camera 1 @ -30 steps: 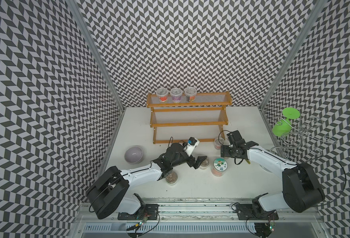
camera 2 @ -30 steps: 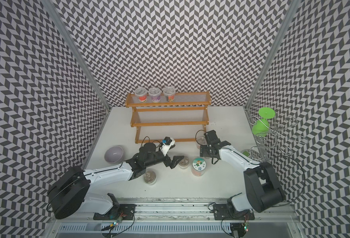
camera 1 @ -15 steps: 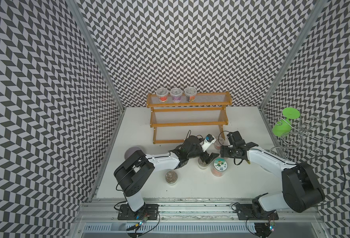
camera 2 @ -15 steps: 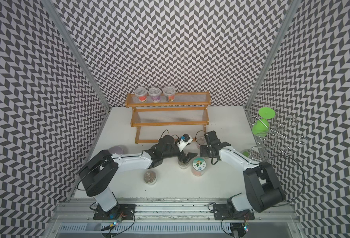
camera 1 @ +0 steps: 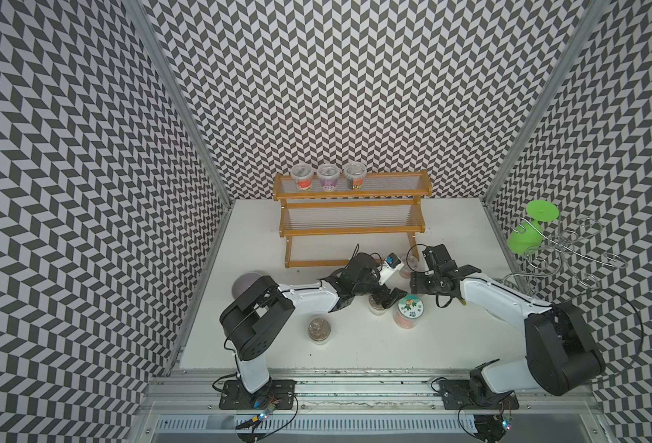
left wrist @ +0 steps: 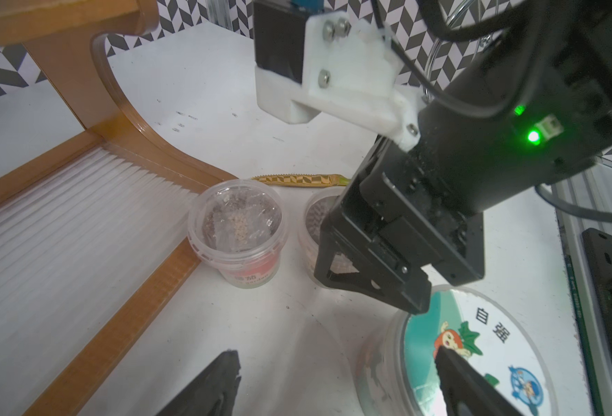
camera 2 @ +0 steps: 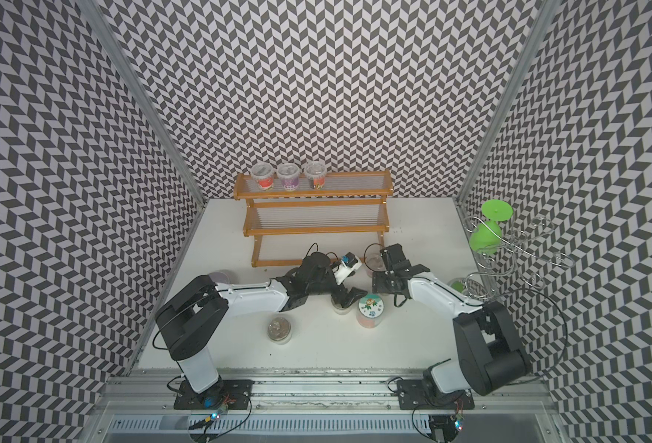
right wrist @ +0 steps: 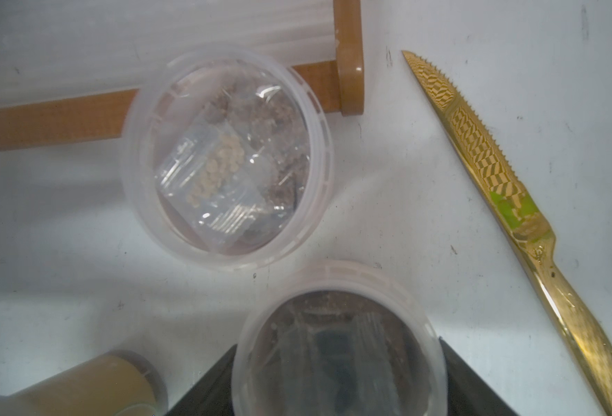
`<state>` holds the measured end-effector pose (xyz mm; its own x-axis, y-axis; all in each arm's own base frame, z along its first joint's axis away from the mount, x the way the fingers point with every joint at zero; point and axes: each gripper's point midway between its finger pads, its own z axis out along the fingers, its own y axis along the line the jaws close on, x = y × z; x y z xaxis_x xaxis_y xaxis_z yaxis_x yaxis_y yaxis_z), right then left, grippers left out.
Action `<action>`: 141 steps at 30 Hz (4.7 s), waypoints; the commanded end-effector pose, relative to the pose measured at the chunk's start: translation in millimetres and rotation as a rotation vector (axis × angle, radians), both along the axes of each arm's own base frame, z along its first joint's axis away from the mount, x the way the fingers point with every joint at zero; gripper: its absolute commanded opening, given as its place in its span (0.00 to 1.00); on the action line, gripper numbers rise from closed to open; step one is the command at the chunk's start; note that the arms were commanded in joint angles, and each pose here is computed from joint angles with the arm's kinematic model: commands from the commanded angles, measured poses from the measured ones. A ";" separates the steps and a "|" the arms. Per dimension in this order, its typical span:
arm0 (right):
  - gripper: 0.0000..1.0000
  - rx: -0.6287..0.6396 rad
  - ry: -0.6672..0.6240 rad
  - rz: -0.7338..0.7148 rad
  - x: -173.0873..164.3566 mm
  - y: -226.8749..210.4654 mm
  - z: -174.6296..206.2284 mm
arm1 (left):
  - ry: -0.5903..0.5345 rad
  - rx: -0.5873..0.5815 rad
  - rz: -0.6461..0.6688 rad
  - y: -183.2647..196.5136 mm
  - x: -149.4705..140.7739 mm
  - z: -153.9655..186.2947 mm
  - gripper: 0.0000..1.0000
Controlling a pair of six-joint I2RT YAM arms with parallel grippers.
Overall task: Place the seed container on the shelf
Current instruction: Pick up the seed jar at the center of the board, then place the seed jar on the shelf.
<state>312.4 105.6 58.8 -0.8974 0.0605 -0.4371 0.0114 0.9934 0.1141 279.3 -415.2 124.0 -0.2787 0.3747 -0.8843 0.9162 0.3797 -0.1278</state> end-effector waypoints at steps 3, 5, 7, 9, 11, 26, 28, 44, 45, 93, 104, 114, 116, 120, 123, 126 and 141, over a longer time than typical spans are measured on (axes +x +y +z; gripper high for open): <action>0.75 -0.002 -0.036 -0.001 2.6 -2.0 9.8 | -0.017 -0.015 0.010 -1.5 2.7 17.3 0.89; 0.74 -0.003 -0.044 -0.001 2.9 -2.4 13.3 | -0.015 -0.014 0.012 -1.6 2.9 18.8 0.89; 0.74 -0.003 -0.057 -0.003 3.6 -3.0 18.5 | -0.012 -0.015 0.016 -1.8 3.4 20.0 0.89; 0.73 -0.001 -0.064 0.000 2.9 -3.2 22.9 | -0.011 -0.016 0.019 -1.9 4.0 21.0 0.89; 0.73 -0.004 -0.067 -0.001 1.7 -4.3 26.7 | -0.009 -0.021 0.019 -2.2 3.7 23.5 0.89; 0.73 0.069 -0.171 0.025 -4.5 1.0 117.7 | -0.106 -0.115 0.069 12.3 8.9 68.1 0.89; 0.73 0.089 -0.190 0.040 -2.0 5.3 134.5 | -0.118 -0.131 0.076 15.0 10.6 76.6 0.89; 0.73 0.177 -0.421 0.134 35.6 31.3 273.3 | -0.298 -0.207 0.134 47.9 26.6 117.0 0.90; 0.73 0.180 -0.429 0.141 39.0 33.5 279.2 | -0.302 -0.211 0.130 47.8 27.6 120.3 0.90; 0.70 0.248 -0.575 0.216 180.7 119.2 334.1 | -0.349 -0.334 0.245 87.9 81.7 181.4 0.91; 0.70 0.227 -0.580 0.216 189.6 125.7 325.4 | -0.349 -0.333 0.283 102.0 81.7 182.5 0.91; 0.72 0.222 -0.576 0.238 193.3 139.7 319.0 | -0.357 -0.344 0.329 113.6 85.0 185.3 0.91; 0.73 0.222 -0.580 0.240 194.0 140.6 319.9 | -0.352 -0.347 0.326 113.0 84.9 185.5 0.91; 0.74 0.218 -0.589 0.237 195.8 140.8 321.2 | -0.350 -0.350 0.320 112.1 84.5 186.5 0.91; 0.74 0.216 -0.595 0.236 196.9 140.8 322.3 | -0.349 -0.351 0.318 111.3 85.0 186.5 0.91; 0.75 0.215 -0.600 0.228 198.1 139.5 323.5 | -0.348 -0.351 0.312 109.7 85.6 187.4 0.91; 0.76 0.188 -0.607 0.214 206.3 138.0 319.0 | -0.339 -0.353 0.301 106.2 89.4 187.4 0.91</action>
<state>510.2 237.4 366.6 -0.5442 0.0202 -0.8387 -0.2921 0.9326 0.2120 365.6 -308.4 296.4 -0.0277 0.0163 -0.9995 0.7817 0.6236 -0.0115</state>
